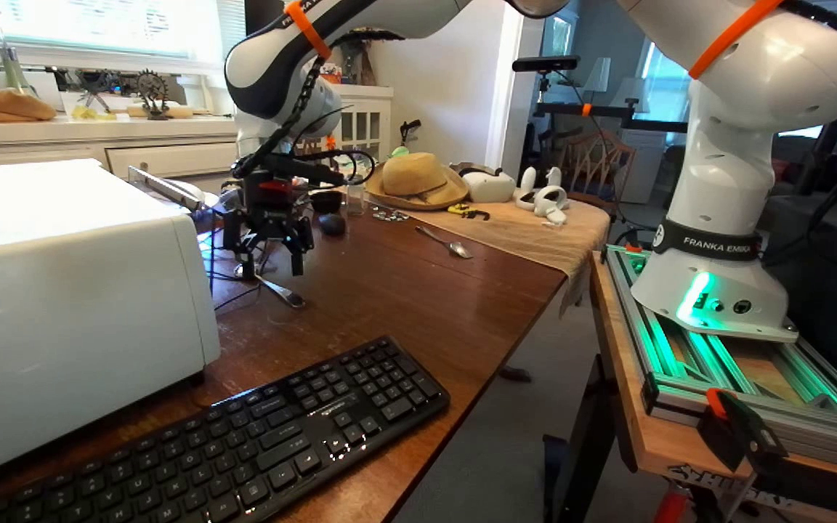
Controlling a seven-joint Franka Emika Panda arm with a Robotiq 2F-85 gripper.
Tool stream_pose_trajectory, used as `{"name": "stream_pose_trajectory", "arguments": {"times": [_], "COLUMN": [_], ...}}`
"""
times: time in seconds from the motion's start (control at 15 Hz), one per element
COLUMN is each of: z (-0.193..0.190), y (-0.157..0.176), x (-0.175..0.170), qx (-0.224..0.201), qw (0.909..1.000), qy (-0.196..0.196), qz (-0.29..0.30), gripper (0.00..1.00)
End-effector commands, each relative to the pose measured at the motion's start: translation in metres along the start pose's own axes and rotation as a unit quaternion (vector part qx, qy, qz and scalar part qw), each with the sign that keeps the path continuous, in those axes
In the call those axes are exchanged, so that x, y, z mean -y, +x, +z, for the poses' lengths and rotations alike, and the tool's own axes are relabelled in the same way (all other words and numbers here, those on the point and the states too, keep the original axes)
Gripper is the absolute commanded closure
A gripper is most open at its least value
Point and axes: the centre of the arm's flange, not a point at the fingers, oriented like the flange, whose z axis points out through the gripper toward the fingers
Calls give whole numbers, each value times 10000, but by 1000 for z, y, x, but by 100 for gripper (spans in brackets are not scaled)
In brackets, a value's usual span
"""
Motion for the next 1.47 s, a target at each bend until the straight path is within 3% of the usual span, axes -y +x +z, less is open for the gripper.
{"name": "stream_pose_trajectory", "arguments": {"times": [0.0, 0.27, 0.6, 0.93, 1.4], "z": [6, 18, 25, 16, 31], "y": [10, 20, 23, 31, 42], "x": [5, 9, 7, 33, 31], "qx": [153, 345, 663, 747, 831], "qw": [9998, 9992, 9954, 9918, 9916], "qy": [-117, -166, -684, -1022, -939], "qz": [51, -61, 118, -163, -320], "gripper": [0, 0, 0, 3, 4]}}
